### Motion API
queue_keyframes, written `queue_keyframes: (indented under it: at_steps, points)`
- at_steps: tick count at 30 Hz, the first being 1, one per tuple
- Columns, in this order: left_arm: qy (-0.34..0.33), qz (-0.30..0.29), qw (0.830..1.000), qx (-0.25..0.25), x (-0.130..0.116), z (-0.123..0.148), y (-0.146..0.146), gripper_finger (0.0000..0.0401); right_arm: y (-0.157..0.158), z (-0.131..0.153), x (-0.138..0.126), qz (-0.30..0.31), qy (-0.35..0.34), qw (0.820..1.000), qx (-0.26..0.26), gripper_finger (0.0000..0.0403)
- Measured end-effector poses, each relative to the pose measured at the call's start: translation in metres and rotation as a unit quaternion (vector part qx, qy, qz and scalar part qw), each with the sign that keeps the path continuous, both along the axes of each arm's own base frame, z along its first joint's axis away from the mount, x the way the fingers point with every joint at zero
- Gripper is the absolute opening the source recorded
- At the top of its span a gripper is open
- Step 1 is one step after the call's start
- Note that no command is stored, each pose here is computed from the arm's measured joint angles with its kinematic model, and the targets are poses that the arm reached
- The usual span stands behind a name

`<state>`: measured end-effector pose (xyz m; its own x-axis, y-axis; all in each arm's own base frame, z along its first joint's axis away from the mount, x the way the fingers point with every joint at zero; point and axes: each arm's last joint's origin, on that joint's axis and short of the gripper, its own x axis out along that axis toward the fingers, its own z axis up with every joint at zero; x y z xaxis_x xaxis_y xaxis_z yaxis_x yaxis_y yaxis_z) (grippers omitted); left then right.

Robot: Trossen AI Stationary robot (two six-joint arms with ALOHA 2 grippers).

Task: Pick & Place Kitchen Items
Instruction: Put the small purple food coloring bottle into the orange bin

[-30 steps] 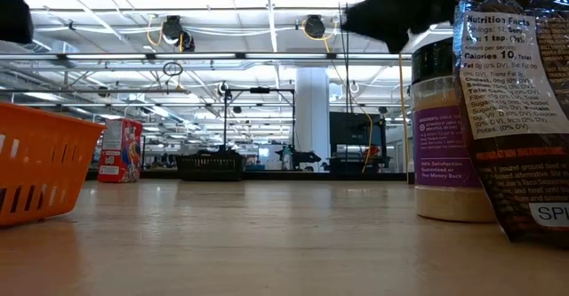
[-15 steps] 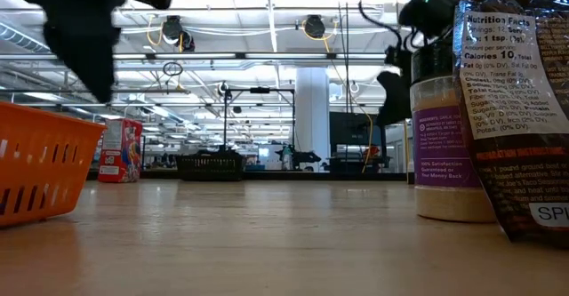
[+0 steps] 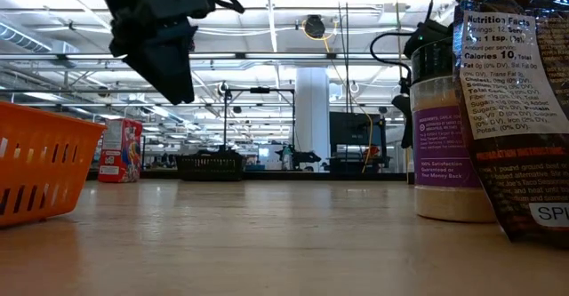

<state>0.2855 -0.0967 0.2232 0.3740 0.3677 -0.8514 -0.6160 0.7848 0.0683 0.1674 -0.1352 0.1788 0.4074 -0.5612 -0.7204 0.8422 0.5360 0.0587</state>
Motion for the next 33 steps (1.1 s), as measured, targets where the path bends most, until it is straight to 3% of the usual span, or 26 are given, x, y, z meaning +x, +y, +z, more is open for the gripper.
queue_keyframes:
  at_steps: [20,26,33]
  points:
    - [0.01,0.012,1.0,0.02,0.01,0.0,0.03,0.0182,-0.021,-0.02,-0.017,0.024,0.057,0.997,0.052,0.0144]
    - [0.005,0.012,1.0,0.018,0.011,0.001,0.03,0.0182,-0.029,-0.027,-0.011,0.039,0.06,0.997,0.037,0.0142]
    - [-0.013,-0.005,1.0,0.018,0.015,0.002,0.028,0.0182,-0.028,-0.031,-0.012,0.045,0.076,0.995,0.046,0.0099]
